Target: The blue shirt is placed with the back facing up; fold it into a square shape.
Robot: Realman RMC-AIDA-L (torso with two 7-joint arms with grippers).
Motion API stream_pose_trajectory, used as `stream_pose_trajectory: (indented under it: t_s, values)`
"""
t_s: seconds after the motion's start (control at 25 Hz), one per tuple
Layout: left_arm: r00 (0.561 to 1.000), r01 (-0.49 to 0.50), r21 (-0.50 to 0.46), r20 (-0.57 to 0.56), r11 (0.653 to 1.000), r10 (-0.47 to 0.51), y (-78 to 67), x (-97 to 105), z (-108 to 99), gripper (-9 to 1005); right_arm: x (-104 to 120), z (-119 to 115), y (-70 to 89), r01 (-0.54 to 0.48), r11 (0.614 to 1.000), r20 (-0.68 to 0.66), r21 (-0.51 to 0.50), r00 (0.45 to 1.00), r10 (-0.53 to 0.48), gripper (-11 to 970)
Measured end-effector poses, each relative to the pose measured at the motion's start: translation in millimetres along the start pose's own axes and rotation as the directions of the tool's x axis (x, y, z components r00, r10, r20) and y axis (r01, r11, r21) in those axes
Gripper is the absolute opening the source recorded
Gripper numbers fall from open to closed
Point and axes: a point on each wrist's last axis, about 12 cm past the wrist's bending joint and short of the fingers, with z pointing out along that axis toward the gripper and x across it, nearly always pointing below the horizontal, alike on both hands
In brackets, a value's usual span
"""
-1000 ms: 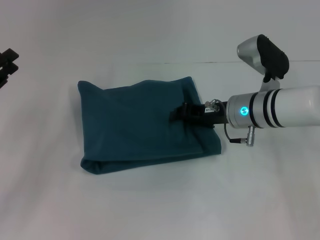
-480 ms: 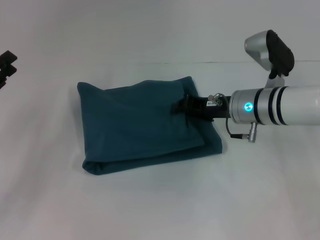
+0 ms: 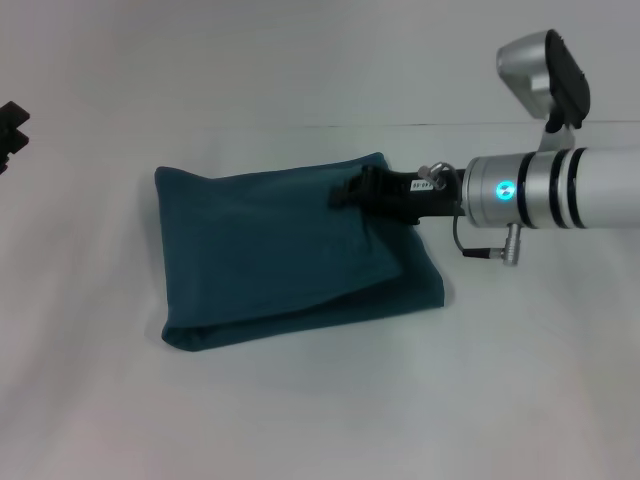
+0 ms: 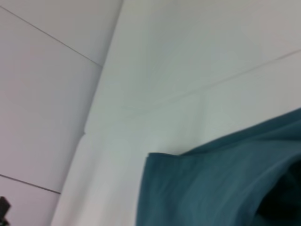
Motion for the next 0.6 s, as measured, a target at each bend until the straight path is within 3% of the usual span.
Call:
stream_pose_trajectory:
  t_s: [0.4,0.6]
  values:
    - [1.000,0.000,0.000,0.002,1.000,0.000,0.1,-0.2,-0.2,369,-13.8,-15.3,8.7,0.017,0.999,0.014,-0.034,1.000,-0.017,107]
    - [1.000,0.001,-0.001,0.002,1.000,-0.001,0.3,-0.2,-0.6,368,-12.6,-17.1,3.8,0.018,1.000,0.014,-0.007,1.000,-0.018,114]
